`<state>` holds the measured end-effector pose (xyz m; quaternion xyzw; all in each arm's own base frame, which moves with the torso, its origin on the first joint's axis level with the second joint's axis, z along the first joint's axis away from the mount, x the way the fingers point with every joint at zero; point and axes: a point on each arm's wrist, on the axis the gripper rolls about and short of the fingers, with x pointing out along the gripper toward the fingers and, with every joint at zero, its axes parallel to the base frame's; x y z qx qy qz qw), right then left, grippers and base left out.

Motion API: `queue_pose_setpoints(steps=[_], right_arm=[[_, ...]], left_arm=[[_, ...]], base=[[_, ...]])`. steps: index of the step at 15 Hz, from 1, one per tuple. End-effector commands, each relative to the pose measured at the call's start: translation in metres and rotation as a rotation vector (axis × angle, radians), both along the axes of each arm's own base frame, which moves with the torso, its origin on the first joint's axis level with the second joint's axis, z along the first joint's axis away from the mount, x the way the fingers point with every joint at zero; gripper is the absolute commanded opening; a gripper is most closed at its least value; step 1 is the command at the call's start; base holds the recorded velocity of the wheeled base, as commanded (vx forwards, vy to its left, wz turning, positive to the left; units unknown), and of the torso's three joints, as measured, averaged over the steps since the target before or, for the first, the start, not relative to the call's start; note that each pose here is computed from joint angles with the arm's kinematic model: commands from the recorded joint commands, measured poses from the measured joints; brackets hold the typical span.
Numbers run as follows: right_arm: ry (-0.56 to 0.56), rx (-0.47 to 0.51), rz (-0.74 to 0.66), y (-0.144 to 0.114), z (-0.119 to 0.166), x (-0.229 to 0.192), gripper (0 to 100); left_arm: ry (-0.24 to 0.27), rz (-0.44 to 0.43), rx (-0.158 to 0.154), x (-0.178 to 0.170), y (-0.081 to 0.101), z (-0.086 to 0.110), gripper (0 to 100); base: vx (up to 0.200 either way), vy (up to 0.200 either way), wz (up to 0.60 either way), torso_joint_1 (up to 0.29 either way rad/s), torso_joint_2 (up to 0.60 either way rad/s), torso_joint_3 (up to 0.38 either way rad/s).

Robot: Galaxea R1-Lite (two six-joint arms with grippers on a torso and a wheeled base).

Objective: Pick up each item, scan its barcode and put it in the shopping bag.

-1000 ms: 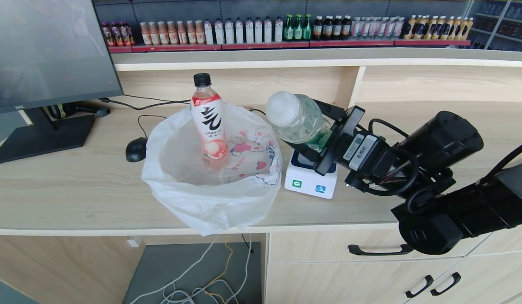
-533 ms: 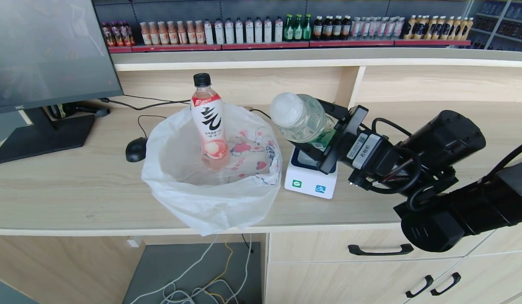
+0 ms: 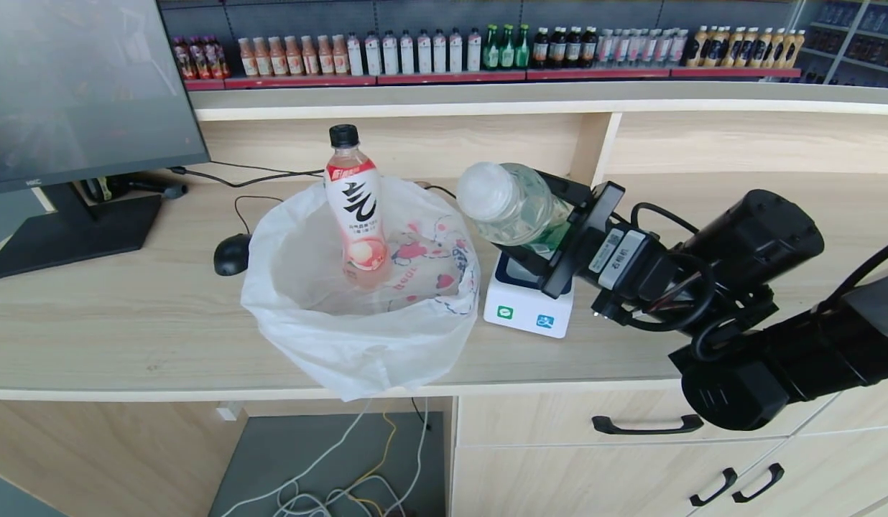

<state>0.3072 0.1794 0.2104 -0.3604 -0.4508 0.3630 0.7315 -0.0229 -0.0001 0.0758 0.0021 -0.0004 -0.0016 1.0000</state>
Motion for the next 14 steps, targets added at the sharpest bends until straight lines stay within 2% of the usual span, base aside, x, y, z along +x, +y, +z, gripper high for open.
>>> queue_pose_setpoints(steps=[1,6,10,11,14], right_arm=[[0.005,-0.002,0.0,0.0,-0.002,0.0,0],[-0.001,0.051,-0.013,-0.001,0.015,-0.009,0],[0.082,0.147,0.011,0.026,0.022,-0.03,0],[0.15,0.193,0.009,0.037,0.02,-0.038,0],[0.329,0.428,-0.103,0.058,0.03,-0.059,0]], left_arm=[[0.001,0.0,0.0,0.0,0.0,0.0,100],[-0.001,0.0,0.0,0.0,0.0,0.0,100],[-0.001,0.0,0.0,0.0,0.0,0.0,100],[-0.001,0.0,0.0,0.0,0.0,0.0,100],[-0.001,0.0,0.0,0.0,0.0,0.0,100]], base=[[0.0,0.0,0.0,0.0,0.0,0.0],[0.0,0.0,0.0,0.0,0.0,0.0],[0.0,0.0,0.0,0.0,0.0,0.0],[0.0,0.0,0.0,0.0,0.0,0.0],[0.0,0.0,0.0,0.0,0.0,0.0]])
